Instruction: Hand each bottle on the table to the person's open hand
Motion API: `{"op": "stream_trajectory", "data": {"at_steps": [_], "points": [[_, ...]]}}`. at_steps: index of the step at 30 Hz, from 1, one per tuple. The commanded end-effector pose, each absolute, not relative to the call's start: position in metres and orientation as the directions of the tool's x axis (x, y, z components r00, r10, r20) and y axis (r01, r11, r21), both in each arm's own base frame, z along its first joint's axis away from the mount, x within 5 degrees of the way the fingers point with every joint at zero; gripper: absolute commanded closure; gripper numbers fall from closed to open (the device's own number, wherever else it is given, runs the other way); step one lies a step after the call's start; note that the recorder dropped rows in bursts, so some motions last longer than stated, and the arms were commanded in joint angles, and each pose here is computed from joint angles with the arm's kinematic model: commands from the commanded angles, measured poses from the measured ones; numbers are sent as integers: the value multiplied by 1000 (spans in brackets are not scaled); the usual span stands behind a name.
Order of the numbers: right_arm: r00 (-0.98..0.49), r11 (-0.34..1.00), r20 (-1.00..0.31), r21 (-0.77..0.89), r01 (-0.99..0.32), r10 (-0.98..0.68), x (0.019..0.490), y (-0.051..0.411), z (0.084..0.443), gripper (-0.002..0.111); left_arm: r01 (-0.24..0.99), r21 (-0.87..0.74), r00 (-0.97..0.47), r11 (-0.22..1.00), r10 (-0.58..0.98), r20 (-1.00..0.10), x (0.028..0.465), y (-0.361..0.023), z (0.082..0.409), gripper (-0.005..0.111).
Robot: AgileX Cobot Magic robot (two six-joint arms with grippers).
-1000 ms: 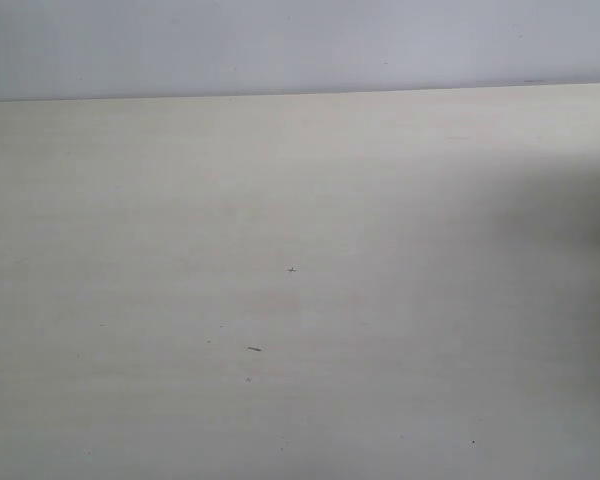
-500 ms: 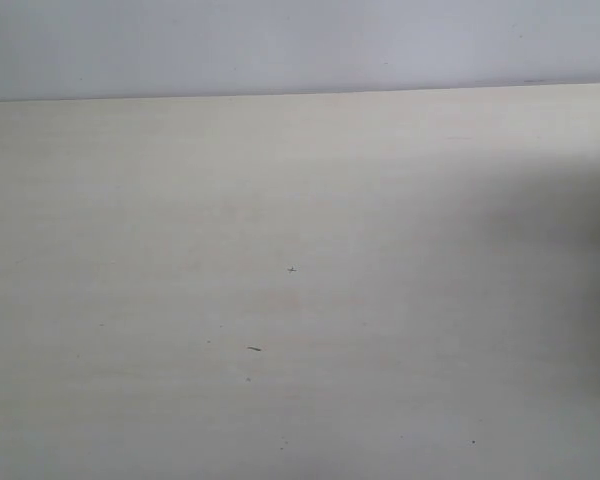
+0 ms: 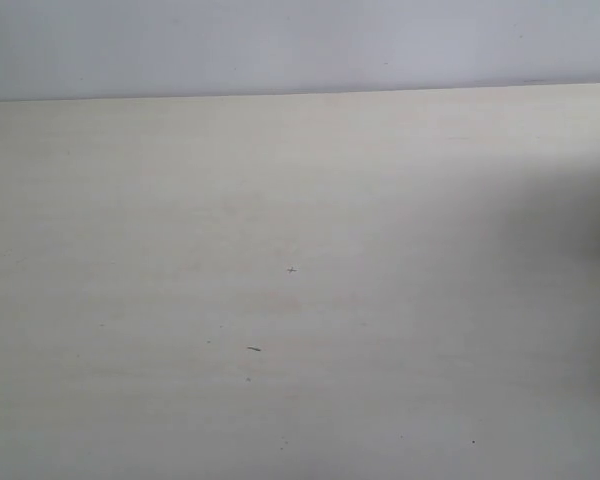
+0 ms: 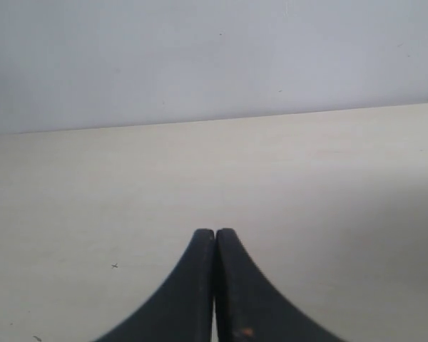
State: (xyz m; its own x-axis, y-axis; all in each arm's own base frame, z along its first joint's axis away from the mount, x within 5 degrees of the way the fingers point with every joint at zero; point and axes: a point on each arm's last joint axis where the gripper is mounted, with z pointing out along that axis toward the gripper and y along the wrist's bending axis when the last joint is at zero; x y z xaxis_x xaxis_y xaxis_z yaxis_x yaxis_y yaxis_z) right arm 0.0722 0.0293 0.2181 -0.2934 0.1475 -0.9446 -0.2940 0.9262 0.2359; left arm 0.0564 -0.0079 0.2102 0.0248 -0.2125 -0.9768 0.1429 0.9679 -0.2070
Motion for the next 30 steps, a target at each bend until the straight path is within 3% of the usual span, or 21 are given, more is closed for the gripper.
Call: {"op": "stream_trajectory", "data": {"at_steps": [1, 30], "points": [[-280, 930, -949, 227, -290, 145, 72, 28, 218, 108, 138, -243, -12, 960, -244, -970, 56, -8, 207, 106], [-280, 930, -949, 227, -290, 145, 72, 28, 218, 108, 108, -235, -34, 966, -233, -972, 56, -6, 205, 106]]}}
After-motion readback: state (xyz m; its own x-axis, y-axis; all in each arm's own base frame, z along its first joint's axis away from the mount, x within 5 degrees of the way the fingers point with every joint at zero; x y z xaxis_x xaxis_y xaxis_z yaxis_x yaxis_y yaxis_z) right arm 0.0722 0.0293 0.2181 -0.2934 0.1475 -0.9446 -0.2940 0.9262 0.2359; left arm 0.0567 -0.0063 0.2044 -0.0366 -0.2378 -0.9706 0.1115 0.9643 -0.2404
